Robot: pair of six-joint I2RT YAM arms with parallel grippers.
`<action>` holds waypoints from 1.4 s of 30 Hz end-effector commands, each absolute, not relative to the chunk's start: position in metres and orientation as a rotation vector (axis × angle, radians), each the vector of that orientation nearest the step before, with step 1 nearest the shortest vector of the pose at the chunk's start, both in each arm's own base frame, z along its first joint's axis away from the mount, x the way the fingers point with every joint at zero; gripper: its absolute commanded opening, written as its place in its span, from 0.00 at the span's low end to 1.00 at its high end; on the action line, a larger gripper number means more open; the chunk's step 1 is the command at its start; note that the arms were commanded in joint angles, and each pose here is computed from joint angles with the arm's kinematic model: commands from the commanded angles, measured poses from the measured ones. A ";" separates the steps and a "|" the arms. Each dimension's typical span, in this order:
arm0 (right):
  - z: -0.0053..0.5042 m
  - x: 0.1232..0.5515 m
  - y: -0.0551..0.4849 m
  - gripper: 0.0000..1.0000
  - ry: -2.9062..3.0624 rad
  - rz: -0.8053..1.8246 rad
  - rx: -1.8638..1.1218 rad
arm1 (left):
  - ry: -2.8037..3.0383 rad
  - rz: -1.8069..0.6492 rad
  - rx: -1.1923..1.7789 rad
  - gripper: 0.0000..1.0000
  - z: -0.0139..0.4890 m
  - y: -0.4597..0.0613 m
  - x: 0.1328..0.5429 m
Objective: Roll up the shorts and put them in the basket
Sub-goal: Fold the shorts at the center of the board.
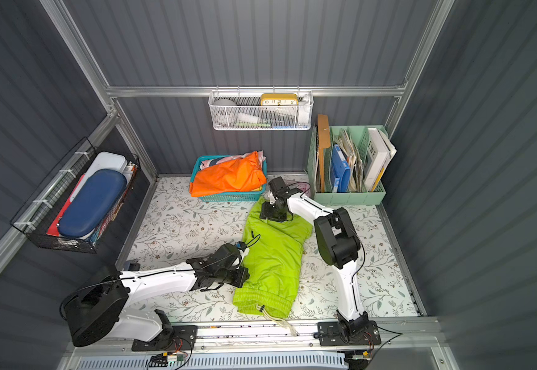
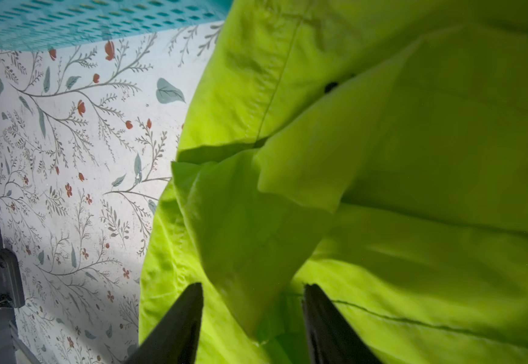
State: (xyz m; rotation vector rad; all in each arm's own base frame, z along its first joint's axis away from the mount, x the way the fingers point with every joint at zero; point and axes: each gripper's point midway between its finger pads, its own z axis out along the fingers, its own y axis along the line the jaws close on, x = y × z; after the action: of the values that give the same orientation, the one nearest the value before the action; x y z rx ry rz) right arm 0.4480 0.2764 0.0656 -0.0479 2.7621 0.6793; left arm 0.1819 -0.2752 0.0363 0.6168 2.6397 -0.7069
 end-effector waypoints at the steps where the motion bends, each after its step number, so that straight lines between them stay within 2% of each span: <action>1: 0.057 0.451 0.277 0.40 2.783 0.658 -0.059 | 2.683 -0.679 0.624 0.00 0.027 -0.270 0.177; 6: 0.057 0.453 0.276 0.10 2.778 0.659 -0.050 | 2.697 -0.679 0.630 0.00 0.024 -0.269 0.175; 9: 0.061 0.459 0.273 0.00 2.762 0.648 -0.047 | 2.698 -0.678 0.628 0.00 0.024 -0.269 0.175; 17: 0.086 0.496 0.267 0.00 2.708 0.614 -0.162 | 2.710 -0.683 0.626 0.00 0.021 -0.269 0.174; 19: 0.092 0.504 0.266 0.11 2.694 0.598 -0.196 | 2.710 -0.689 0.627 0.00 0.021 -0.270 0.173; 24: 0.095 0.515 0.264 0.53 2.673 0.567 -0.246 | 2.715 -0.694 0.620 0.00 0.022 -0.270 0.173; 28: 0.106 0.513 0.259 0.62 2.674 0.559 -0.249 | 2.717 -0.691 0.624 0.00 0.022 -0.270 0.172; 34: 0.136 0.489 0.248 0.64 2.627 0.568 -0.256 | 2.703 -0.694 0.631 0.00 0.024 -0.272 0.174; 36: 0.134 0.478 0.232 0.58 2.644 0.500 -0.214 | 2.699 -0.695 0.631 0.00 0.024 -0.272 0.175; 39: 0.123 0.455 0.218 0.29 2.699 0.477 -0.165 | 2.690 -0.701 0.634 0.00 0.025 -0.273 0.176; 42: 0.104 0.433 0.209 0.06 2.766 0.470 -0.127 | 2.685 -0.702 0.640 0.00 0.025 -0.273 0.175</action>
State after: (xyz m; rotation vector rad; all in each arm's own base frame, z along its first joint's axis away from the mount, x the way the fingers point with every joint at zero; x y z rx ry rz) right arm 0.4477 0.2220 0.1293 -0.1799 2.6909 0.5132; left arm 0.1800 -0.2749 0.0290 0.6195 2.6643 -0.7008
